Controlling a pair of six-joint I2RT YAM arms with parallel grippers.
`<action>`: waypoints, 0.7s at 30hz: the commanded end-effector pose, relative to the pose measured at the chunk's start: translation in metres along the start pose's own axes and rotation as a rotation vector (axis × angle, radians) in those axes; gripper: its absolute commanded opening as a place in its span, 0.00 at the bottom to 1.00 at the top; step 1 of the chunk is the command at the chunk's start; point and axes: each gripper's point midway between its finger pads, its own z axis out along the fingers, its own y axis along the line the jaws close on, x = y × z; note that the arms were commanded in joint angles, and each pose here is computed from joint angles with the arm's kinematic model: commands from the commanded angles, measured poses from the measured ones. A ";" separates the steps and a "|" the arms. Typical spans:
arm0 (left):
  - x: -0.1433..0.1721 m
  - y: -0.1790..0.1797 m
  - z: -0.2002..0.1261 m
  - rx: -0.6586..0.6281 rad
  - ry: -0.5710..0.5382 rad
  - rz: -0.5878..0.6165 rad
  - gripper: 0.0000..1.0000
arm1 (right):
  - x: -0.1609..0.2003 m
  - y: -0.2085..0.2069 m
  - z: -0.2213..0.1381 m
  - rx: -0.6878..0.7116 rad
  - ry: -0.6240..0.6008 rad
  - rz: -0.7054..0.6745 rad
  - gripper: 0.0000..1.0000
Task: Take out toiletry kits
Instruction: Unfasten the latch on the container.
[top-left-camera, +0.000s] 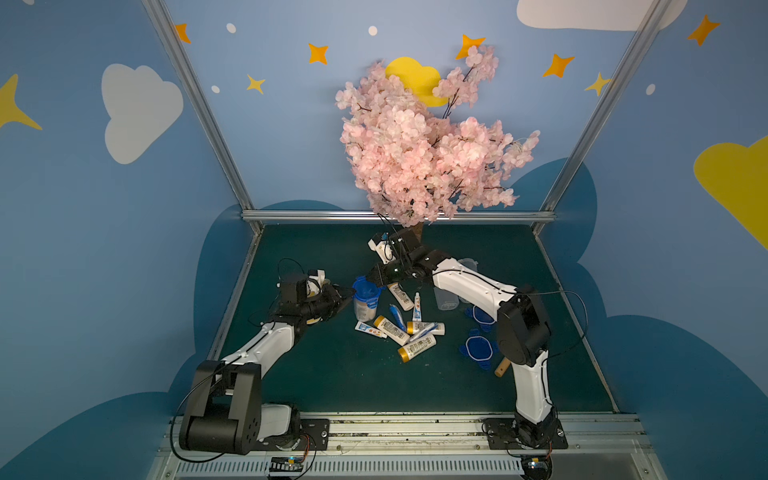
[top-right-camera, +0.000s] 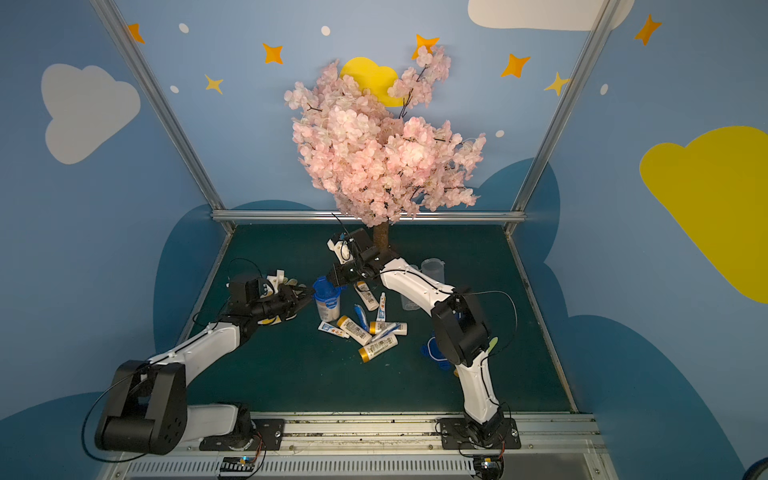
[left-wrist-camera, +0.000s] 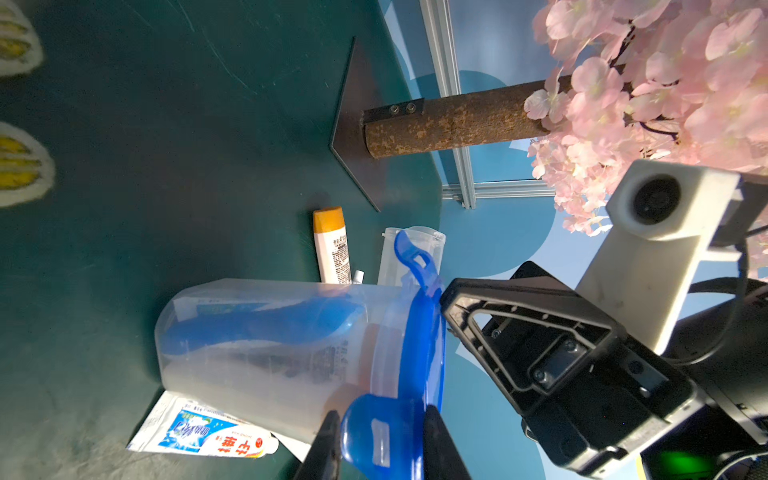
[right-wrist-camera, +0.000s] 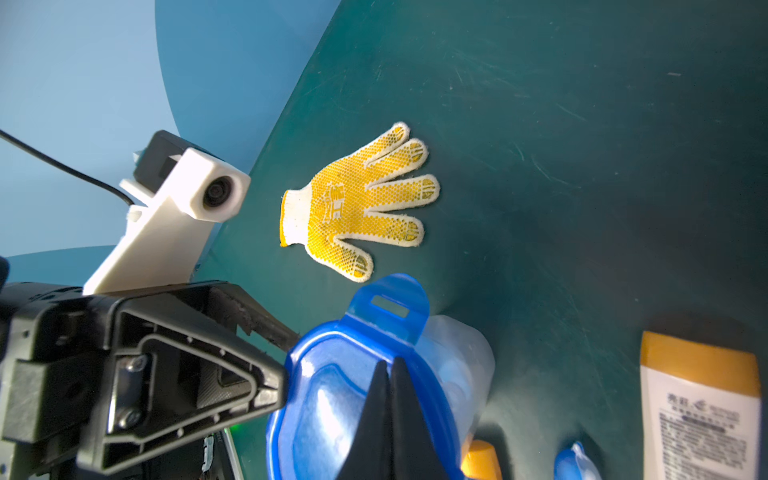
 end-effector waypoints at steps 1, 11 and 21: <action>0.008 0.016 -0.005 -0.055 0.006 0.009 0.02 | 0.072 -0.023 0.015 0.110 0.224 0.085 0.00; 0.019 0.033 -0.015 -0.143 0.008 0.030 0.02 | 0.079 -0.005 0.014 0.092 0.233 0.064 0.00; 0.024 0.045 -0.016 -0.189 0.037 0.008 0.02 | 0.089 0.002 0.014 0.092 0.251 0.044 0.00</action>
